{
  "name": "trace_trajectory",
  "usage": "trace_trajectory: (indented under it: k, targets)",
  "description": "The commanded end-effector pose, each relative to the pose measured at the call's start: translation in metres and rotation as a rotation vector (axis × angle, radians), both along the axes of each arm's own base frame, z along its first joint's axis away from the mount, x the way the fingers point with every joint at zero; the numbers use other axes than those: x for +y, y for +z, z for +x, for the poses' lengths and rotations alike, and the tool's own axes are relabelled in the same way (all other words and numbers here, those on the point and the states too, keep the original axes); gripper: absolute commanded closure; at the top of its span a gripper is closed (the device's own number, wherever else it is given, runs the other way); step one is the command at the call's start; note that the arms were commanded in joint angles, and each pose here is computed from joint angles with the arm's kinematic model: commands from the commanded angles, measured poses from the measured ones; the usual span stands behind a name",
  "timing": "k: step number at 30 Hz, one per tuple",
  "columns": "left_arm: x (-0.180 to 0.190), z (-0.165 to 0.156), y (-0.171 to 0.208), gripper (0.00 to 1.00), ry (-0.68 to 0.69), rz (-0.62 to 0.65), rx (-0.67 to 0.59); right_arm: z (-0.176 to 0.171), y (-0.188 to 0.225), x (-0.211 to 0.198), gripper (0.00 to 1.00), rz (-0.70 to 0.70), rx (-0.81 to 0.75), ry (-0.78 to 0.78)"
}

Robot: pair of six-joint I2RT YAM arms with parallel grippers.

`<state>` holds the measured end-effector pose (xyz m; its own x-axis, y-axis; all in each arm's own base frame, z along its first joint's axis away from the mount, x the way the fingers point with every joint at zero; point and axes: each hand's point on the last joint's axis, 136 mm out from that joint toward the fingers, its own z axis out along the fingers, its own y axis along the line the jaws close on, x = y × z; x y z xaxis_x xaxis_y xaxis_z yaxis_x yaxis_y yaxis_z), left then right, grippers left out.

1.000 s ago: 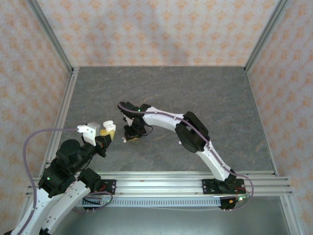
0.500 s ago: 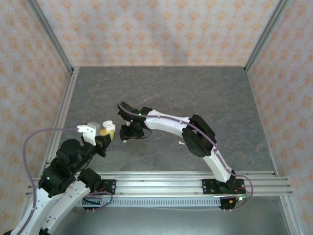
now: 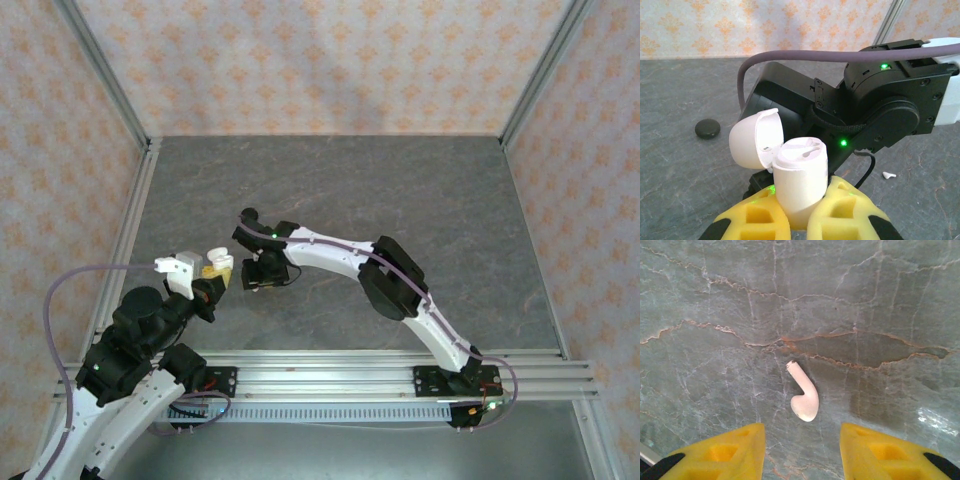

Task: Insert wireless bluetooth earbuds into charging case

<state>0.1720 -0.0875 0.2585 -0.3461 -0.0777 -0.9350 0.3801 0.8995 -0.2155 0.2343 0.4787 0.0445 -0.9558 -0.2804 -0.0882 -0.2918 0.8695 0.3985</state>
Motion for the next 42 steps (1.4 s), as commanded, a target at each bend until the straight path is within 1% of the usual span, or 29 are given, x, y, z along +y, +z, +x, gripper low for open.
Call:
trace_trajectory:
  k: [1,7,13,22,26,29,31,34,36,39,41,42]
  targets:
    - [0.006,-0.003,0.006,1.0,0.024,-0.01,-0.014,0.004,-0.009,0.001,0.56,-0.032,0.003,-0.03]
    - [0.007,-0.003,0.005,1.0,0.026,-0.001,-0.013,0.008,-0.018,0.003,0.58,-0.059,-0.003,-0.031]
    - [0.01,-0.005,0.005,1.0,0.034,0.006,-0.016,0.011,-0.025,-0.005,0.69,-0.123,-0.031,-0.009]
    - [0.012,-0.005,0.005,1.0,0.041,0.011,-0.018,0.003,-0.025,-0.034,0.81,-0.23,-0.055,0.079]
    - [0.01,-0.006,0.004,1.0,0.036,0.006,-0.013,-0.003,-0.018,-0.05,0.82,-0.266,-0.074,0.164]
    - [0.01,-0.005,0.004,1.0,0.035,0.002,-0.01,-0.007,-0.011,-0.068,0.84,-0.31,-0.093,0.303]
    - [0.01,-0.005,0.004,1.0,0.035,0.0,-0.01,-0.016,-0.006,-0.082,0.85,-0.326,-0.09,0.435]
    - [0.009,-0.005,0.002,1.0,0.035,0.002,-0.008,-0.024,-0.009,-0.113,0.85,-0.381,-0.06,0.557]
    - [0.009,-0.004,0.002,1.0,0.036,-0.001,-0.007,-0.028,-0.014,-0.131,0.85,-0.392,-0.013,0.589]
    - [0.008,-0.004,-0.001,1.0,0.034,-0.004,0.001,-0.031,-0.022,-0.152,0.85,-0.384,0.049,0.591]
    - [0.008,-0.003,-0.002,1.0,0.034,-0.006,0.006,-0.032,-0.023,-0.156,0.8,-0.352,0.066,0.598]
    - [0.008,-0.003,-0.003,1.0,0.035,-0.004,0.01,-0.031,-0.021,-0.155,0.77,-0.331,0.051,0.595]
